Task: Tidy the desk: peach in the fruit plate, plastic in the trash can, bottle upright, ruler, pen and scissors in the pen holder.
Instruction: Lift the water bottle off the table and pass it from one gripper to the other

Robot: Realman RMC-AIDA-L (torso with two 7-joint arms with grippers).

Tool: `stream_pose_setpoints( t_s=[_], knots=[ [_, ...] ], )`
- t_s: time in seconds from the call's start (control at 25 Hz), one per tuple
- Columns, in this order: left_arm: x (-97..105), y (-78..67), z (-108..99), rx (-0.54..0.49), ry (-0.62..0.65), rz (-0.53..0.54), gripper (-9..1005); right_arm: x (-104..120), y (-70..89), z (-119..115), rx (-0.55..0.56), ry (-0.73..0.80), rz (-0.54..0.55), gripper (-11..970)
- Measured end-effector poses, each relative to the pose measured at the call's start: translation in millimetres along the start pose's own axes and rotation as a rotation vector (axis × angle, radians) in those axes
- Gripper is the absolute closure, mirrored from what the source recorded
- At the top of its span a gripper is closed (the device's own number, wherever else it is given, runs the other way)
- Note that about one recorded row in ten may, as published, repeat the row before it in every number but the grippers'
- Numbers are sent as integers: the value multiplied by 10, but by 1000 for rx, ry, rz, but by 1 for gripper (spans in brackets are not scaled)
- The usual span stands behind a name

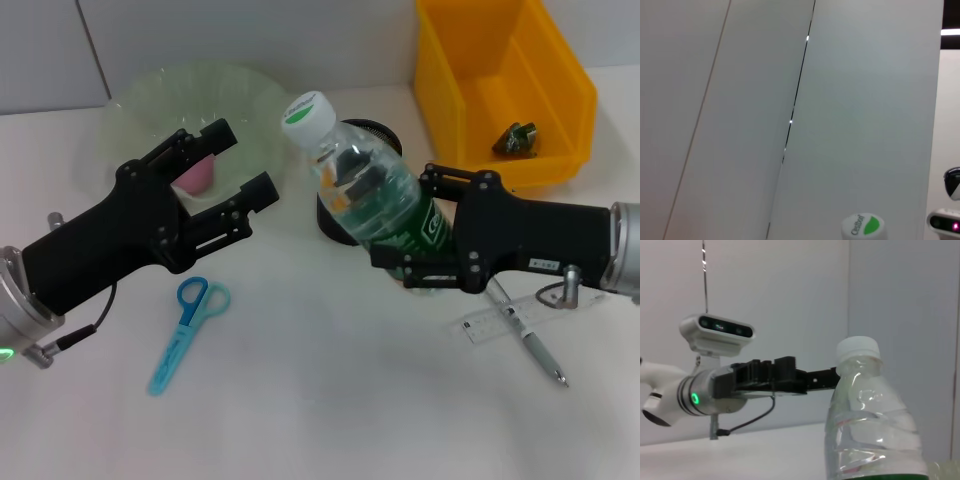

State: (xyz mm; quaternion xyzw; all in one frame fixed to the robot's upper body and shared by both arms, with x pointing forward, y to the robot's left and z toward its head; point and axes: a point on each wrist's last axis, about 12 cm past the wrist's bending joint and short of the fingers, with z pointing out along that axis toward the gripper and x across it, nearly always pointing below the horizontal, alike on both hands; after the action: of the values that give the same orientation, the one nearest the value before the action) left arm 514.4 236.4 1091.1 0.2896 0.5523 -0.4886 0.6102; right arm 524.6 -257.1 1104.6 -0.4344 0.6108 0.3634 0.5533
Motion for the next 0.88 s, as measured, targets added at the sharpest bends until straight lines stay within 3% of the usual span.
stream_pose_setpoints(
  t_s=[0.88],
  knots=[
    [-15,-46,78,53,-66,-45,134,52,35,375,-112,-77,1,182]
  ],
)
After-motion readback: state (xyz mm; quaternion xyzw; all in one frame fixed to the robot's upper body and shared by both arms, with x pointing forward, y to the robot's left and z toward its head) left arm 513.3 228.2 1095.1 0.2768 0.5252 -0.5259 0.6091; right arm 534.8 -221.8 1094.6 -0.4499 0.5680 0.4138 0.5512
